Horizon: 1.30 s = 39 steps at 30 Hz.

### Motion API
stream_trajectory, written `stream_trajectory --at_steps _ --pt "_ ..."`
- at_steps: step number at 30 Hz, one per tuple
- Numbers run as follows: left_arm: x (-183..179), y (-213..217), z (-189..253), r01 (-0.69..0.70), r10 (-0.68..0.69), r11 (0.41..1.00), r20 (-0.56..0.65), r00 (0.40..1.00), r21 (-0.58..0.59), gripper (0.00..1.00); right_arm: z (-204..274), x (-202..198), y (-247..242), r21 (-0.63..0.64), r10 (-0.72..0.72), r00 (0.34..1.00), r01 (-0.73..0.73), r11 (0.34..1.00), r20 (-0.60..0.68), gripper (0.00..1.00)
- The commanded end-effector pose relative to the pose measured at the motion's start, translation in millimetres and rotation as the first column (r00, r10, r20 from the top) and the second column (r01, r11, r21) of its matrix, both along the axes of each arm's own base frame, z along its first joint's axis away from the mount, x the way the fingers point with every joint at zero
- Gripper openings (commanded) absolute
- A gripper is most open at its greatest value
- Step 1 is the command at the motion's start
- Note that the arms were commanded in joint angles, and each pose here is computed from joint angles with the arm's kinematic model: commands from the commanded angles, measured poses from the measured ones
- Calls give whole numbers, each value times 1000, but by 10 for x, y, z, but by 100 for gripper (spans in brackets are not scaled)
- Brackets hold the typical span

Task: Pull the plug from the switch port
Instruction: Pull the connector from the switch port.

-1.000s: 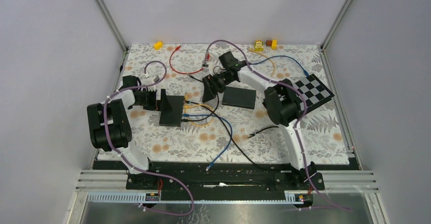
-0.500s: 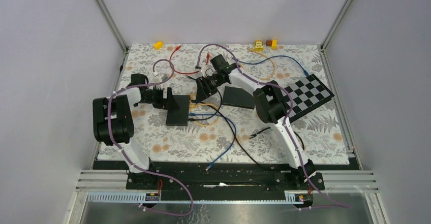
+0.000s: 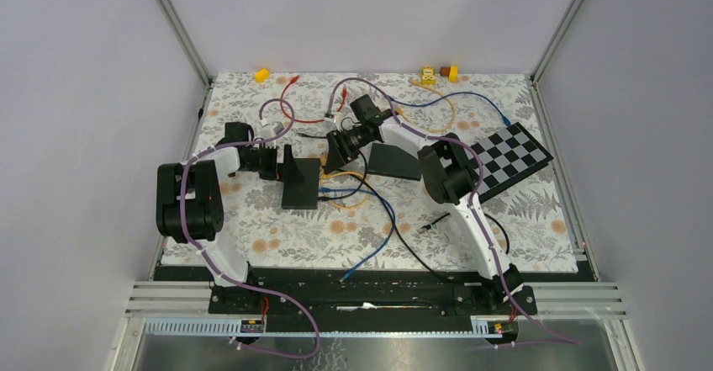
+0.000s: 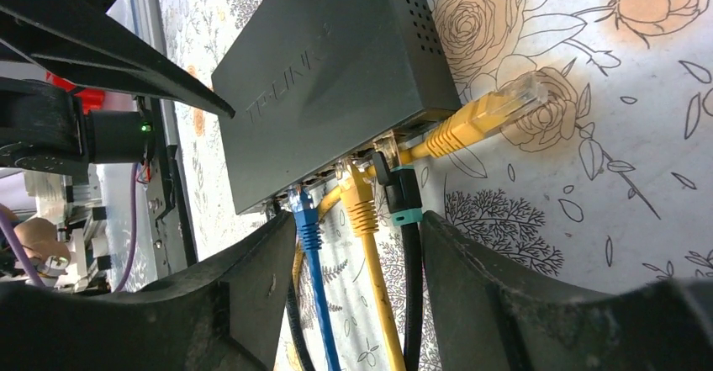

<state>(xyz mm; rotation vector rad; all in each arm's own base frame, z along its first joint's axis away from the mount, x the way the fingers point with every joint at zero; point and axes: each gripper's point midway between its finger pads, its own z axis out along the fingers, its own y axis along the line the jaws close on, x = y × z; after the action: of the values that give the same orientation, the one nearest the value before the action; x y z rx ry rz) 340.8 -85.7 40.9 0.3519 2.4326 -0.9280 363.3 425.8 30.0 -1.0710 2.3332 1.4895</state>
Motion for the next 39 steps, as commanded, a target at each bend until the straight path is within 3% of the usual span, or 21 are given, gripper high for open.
stream_trajectory --at_steps 1,17,29,34,39 --pt "144 101 45 -47 46 995 20 999 86 91 -106 -52 -105 -39 -18 999 16 999 -51 63" --pt "81 -72 -103 -18 18 999 -1 1000 49 91 -345 69 -55 -37 -100 976 95 995 -195 59" --pt "77 -123 -129 -2 1 998 8 1000 63 90 -392 168 12 -29 -125 970 122 992 -210 71" --pt "63 -121 -137 -3 3 998 3 1000 64 90 -437 167 25 -27 -125 966 122 992 -226 71" --pt "43 -128 -157 4 -4 998 -3 1000 64 90 -537 125 27 -33 -123 956 119 992 -267 62"
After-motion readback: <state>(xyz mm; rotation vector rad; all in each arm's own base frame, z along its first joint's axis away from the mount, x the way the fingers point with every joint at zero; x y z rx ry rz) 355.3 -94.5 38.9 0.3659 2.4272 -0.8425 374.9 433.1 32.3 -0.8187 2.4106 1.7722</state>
